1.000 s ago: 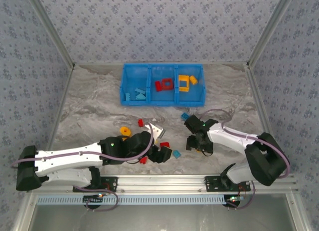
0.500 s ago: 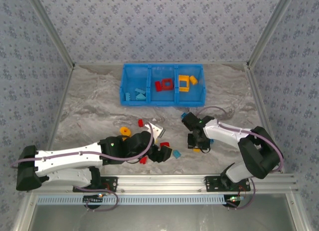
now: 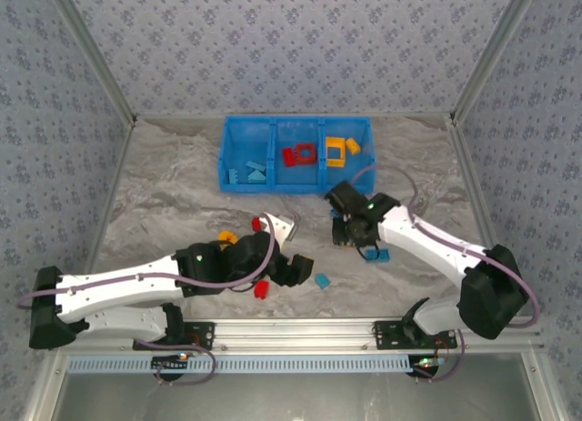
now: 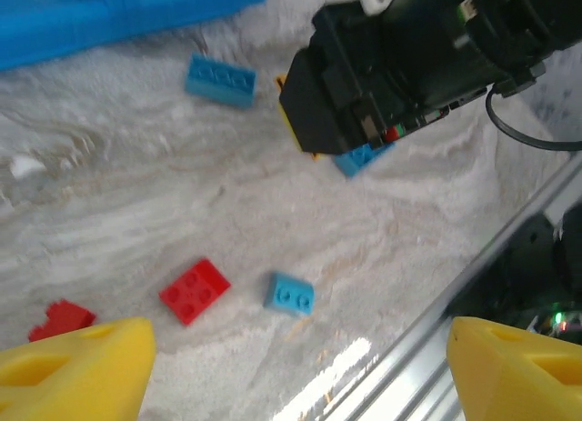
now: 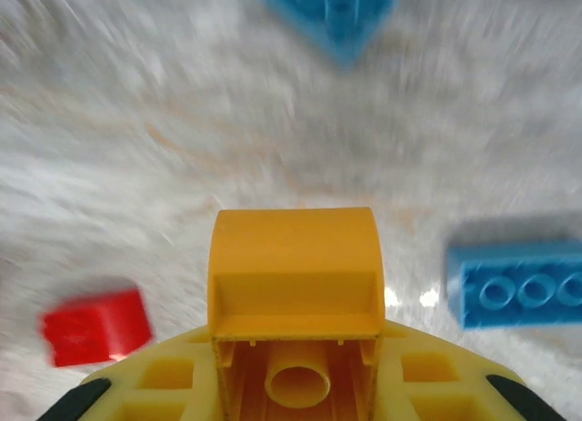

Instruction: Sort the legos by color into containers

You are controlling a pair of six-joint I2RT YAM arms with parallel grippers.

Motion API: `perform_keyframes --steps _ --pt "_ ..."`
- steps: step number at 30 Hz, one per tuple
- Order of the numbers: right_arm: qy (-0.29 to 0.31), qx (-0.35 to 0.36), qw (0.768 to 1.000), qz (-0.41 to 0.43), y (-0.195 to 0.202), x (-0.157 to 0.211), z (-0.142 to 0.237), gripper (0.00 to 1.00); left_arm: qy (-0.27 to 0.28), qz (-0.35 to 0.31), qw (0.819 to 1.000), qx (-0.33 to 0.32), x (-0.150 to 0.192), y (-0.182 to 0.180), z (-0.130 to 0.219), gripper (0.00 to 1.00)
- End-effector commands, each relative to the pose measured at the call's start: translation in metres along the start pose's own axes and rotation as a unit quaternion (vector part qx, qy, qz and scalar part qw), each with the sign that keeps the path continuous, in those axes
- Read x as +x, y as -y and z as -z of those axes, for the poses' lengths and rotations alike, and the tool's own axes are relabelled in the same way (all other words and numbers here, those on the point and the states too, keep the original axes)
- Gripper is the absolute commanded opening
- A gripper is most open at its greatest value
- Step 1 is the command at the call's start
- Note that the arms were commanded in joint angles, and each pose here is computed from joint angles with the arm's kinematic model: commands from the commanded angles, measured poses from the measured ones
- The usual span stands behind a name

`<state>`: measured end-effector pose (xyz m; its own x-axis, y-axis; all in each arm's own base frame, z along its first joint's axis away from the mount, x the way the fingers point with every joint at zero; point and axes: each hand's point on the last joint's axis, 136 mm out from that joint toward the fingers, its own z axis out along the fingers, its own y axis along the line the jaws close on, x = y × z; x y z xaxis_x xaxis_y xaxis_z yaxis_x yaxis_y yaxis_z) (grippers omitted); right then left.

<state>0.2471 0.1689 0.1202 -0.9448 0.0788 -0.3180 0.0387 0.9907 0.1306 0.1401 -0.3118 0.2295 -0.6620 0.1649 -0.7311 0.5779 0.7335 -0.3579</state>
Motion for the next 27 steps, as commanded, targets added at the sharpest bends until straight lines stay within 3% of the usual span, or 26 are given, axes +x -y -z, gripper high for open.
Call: perform_keyframes --steps 1,6,13,19,27 --pt "0.040 0.018 0.999 0.004 0.014 -0.047 0.019 0.26 0.030 0.019 0.999 -0.029 -0.040 -0.013 0.005 0.84" --pt "0.061 0.027 0.998 -0.014 0.021 -0.127 0.006 0.24 0.042 0.039 0.997 -0.049 -0.084 -0.026 -0.003 0.83" --pt "0.062 0.120 0.991 -0.002 0.034 -0.196 -0.030 0.24 0.056 0.042 0.996 -0.055 -0.115 -0.038 -0.011 0.83" --pt "0.057 0.177 0.983 -0.002 0.049 -0.234 -0.067 0.24 0.058 0.046 0.997 -0.031 -0.118 -0.031 -0.022 0.83" --pt "0.033 0.203 0.979 -0.003 0.058 -0.250 -0.111 0.25 0.060 0.041 0.997 -0.017 -0.125 -0.023 -0.033 0.83"
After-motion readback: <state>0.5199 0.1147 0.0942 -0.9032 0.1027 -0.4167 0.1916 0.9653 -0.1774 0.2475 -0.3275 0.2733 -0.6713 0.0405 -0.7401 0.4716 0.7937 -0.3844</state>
